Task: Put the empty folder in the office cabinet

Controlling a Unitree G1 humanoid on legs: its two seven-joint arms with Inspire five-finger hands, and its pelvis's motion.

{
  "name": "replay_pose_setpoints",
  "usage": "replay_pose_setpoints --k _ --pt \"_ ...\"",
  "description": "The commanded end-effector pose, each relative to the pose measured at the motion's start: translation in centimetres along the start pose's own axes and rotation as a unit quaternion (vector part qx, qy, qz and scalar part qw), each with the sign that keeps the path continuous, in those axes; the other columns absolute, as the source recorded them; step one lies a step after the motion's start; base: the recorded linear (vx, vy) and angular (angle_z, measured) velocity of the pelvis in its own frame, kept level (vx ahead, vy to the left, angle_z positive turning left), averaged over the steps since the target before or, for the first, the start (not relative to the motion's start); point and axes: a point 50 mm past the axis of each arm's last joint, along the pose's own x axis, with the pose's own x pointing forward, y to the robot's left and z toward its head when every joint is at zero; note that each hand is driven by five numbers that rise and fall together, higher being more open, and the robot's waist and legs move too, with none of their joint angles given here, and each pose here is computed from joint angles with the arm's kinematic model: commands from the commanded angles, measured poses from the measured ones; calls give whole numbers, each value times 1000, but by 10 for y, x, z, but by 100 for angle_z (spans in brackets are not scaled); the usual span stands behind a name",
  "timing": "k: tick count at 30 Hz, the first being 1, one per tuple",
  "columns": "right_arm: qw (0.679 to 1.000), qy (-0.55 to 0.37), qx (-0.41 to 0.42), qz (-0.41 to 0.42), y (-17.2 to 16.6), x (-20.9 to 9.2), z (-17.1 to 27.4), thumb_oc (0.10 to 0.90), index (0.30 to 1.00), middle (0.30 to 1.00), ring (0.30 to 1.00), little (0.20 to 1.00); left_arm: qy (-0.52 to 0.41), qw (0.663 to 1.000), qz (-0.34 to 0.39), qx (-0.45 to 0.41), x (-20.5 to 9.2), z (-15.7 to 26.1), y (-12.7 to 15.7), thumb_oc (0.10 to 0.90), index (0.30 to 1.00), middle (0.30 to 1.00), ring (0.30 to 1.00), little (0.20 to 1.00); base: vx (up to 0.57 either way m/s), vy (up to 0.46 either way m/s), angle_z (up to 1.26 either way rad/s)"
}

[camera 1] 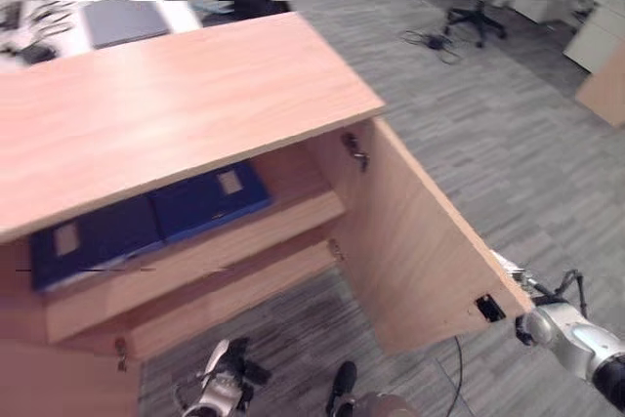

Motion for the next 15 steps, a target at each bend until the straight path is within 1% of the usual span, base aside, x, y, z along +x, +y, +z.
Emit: replay_pose_setpoints --k 1,2,3,6,7,11,15 --pt "976 -189 31 -107 -58 35 100 800 900 900 900 900 -3 999 41 26 -1 -10 17 800 900 900 900 900 -11 197 87" --pt "974 -196 43 -106 -56 40 109 800 900 900 900 900 2 999 41 24 -1 -12 15 800 900 900 900 900 -31 260 59" --pt "969 -216 59 -104 -54 46 130 800 900 900 900 900 9 999 39 18 -2 -15 12 800 900 900 900 900 -33 261 42" --pt "964 -234 68 -105 -57 50 147 800 900 900 900 900 23 998 50 11 -3 -23 17 800 900 900 900 900 -64 234 45" --pt "960 -248 77 -101 -56 53 162 800 900 900 900 900 41 997 60 1 -4 -32 21 800 900 900 900 900 -81 312 96" --pt "956 -263 85 -93 -53 55 180 800 900 900 900 900 56 996 72 -22 -5 -40 25 800 900 900 900 900 -53 187 62" --pt "952 -277 106 -81 -49 57 199 800 900 900 900 900 62 989 106 -85 -4 -41 40 800 900 900 900 900 -76 195 38"
